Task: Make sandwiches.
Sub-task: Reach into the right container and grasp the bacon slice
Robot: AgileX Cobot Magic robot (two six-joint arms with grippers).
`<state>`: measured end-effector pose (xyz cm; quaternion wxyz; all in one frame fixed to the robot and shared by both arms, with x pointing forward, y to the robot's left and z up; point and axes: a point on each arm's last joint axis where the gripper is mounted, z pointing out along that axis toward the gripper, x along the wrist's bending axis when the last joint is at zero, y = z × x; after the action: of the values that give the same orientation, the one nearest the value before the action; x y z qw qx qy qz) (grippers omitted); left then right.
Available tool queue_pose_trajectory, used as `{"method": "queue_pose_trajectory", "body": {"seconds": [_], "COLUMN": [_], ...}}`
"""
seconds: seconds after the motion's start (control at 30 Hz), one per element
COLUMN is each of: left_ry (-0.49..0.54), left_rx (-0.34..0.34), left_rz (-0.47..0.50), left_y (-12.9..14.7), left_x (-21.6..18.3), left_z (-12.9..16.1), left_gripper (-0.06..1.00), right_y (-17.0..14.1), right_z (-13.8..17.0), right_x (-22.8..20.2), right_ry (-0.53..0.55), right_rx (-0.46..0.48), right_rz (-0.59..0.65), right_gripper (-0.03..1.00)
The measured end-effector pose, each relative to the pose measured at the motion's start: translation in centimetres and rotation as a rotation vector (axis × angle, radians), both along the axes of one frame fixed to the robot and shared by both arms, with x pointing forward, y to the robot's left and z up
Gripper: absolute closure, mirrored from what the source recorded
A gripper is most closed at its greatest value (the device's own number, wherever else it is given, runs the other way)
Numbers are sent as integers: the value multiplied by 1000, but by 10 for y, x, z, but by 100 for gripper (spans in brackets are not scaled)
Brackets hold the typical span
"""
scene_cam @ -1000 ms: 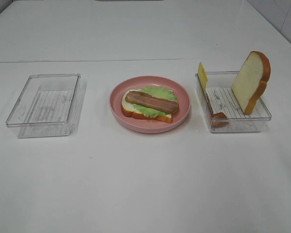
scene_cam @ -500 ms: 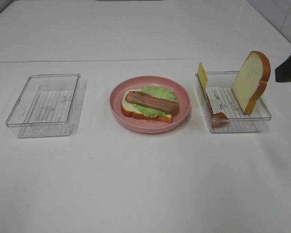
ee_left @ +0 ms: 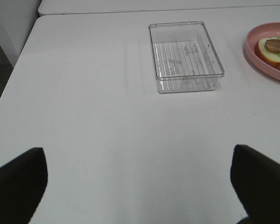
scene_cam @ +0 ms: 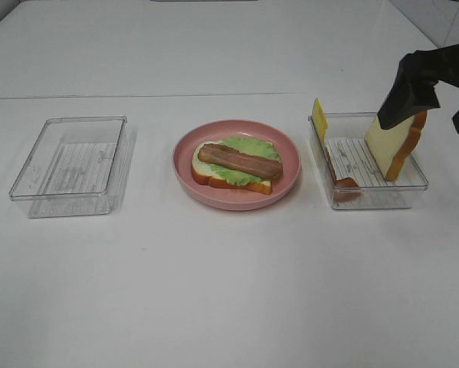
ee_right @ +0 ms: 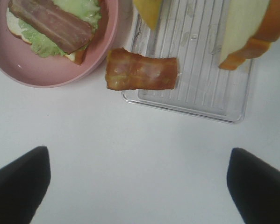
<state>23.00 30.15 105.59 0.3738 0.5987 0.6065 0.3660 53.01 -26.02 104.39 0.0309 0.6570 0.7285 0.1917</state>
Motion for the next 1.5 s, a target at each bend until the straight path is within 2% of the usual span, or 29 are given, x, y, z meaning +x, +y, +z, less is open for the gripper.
{"method": "queue_pose_trajectory", "body": {"seconds": [0.13,0.2,0.3,0.57,1.13,1.3,1.5], "left_ry": [0,0,0,0,0,0,0], "left_rx": [0,0,0,0,0,0,0], "left_rz": [0,0,0,0,0,0,0], "left_y": [0,0,0,0,0,0,0], "left_x": [0,0,0,0,0,0,0], "left_z": [0,0,0,0,0,0,0], "left_gripper": [-4,-4,-4,-4,-4,-4,-4], "right_y": [10,35,49,62,72,72,71], "right_z": [-4,-11,-19,-44,-88,-101,-109], "right_x": [12,25,36,63,91,94,97], "right_ry": [40,72,88,147,210,226,232], "right_rx": [-4,-49,-101,-155,-136,-146,-168], "right_rz": [43,141,176,121,100,102,110], "right_gripper": [-2,-2,-2,-2,-2,2,11]}}
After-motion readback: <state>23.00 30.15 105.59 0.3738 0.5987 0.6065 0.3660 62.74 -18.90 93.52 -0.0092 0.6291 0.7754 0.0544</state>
